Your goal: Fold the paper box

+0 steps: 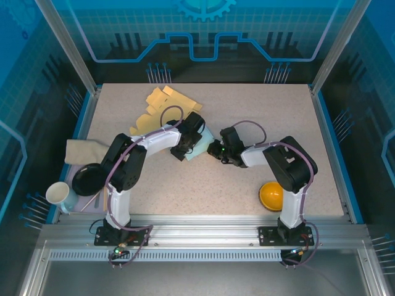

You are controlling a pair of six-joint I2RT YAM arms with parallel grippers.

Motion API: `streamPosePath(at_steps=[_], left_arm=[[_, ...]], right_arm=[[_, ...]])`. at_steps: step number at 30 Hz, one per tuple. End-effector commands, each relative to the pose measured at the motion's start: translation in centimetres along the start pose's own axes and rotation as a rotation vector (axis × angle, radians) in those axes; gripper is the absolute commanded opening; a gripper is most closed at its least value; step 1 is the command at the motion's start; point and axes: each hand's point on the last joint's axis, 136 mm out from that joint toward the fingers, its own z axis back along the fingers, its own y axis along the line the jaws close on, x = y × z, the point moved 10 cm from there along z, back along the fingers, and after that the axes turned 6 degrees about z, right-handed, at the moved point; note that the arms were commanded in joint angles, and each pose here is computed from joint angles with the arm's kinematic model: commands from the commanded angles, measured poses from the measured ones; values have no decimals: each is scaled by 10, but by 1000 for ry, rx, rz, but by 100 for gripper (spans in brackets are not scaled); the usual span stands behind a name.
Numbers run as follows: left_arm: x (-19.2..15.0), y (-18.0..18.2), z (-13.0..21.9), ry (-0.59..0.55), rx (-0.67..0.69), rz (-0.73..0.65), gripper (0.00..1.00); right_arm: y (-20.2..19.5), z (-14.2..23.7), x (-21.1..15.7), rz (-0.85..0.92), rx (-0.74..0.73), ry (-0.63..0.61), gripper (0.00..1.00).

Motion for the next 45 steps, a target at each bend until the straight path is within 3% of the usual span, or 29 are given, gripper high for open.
streamPosePath(at_steps=[1, 15, 21, 30, 37, 45], left_arm=[[-67, 37, -26, 376, 216, -154, 90], [-61, 14, 30, 377, 89, -198, 92], [-50, 7, 53, 326, 40, -291, 93], [-11, -13, 100, 273, -244, -511, 94], [17, -37, 79, 261, -452, -747, 91], [17, -60, 42, 218, -481, -921, 90]], right_arm=[[39, 0, 1, 50, 187, 53, 7], [-15, 50, 23, 62, 12, 116, 9], [-28, 61, 22, 104, -43, 182, 12], [-28, 79, 22, 196, -87, 218, 12], [-35, 81, 35, 182, -93, 200, 12], [-37, 64, 52, 163, -55, 196, 11]])
